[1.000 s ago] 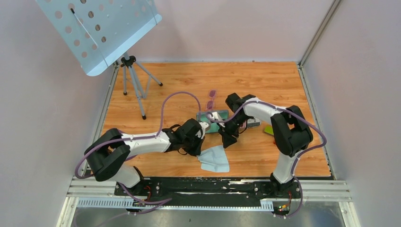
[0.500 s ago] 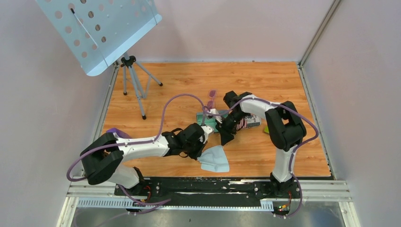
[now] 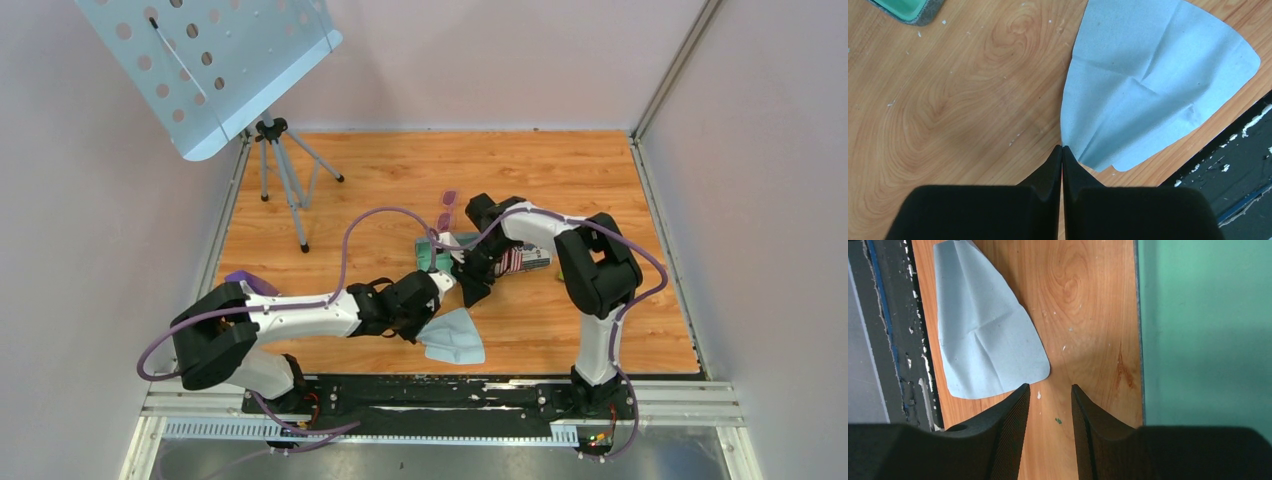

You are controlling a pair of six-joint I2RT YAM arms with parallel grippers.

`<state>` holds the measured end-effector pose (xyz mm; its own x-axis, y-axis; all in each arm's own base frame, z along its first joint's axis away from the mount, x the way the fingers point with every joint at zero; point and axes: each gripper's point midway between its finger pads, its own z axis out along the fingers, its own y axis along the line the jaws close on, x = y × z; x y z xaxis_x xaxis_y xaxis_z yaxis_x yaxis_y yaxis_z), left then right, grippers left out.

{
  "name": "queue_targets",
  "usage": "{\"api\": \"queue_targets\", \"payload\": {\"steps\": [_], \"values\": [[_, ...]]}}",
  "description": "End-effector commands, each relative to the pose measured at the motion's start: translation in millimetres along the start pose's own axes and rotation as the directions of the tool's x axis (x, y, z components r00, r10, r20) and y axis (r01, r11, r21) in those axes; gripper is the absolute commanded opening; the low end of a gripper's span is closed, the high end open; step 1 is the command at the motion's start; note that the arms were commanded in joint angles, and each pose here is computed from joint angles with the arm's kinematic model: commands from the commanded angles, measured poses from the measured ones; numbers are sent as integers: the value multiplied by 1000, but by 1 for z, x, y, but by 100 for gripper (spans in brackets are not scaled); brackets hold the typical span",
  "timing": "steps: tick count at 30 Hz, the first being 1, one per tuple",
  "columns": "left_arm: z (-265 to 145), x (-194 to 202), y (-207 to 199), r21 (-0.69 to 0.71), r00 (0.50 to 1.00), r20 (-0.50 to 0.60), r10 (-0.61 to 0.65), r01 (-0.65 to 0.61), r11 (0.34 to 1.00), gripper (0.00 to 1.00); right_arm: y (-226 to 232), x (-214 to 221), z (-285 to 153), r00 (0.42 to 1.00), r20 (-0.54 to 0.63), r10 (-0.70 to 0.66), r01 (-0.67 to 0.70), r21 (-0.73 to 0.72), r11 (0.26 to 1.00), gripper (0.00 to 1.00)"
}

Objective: Organize the sunglasses
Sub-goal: Pick up the glasses cleaning cloth from the center of the board.

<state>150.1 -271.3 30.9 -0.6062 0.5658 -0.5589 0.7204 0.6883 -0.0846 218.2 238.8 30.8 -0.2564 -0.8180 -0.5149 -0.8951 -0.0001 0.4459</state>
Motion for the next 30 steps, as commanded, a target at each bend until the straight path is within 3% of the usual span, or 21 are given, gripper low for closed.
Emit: {"api": "queue_targets", "payload": {"steps": [1, 8, 13, 18, 30], "values": [[-5, -27, -4, -35, 993, 82, 83, -81, 996, 0, 1, 7, 12, 996, -89, 3, -1, 22, 1000, 41], [-7, -30, -10, -40, 985, 103, 137, -133, 990, 0, 5, 16, 20, 989, -148, -14, 19, 36, 999, 38], [-8, -30, -14, -31, 981, 110, 157, -155, 987, 0, 12, 12, 20, 993, -103, 57, -59, -22, 998, 38], [-8, -31, -10, -54, 982, 104, 155, -150, 987, 0, 21, 2, 16, 997, -73, 23, -26, -40, 999, 38], [-11, -30, 1, -113, 986, 112, 124, -112, 987, 0, 29, 17, 32, 984, -175, -32, 24, -45, 999, 38]]}}
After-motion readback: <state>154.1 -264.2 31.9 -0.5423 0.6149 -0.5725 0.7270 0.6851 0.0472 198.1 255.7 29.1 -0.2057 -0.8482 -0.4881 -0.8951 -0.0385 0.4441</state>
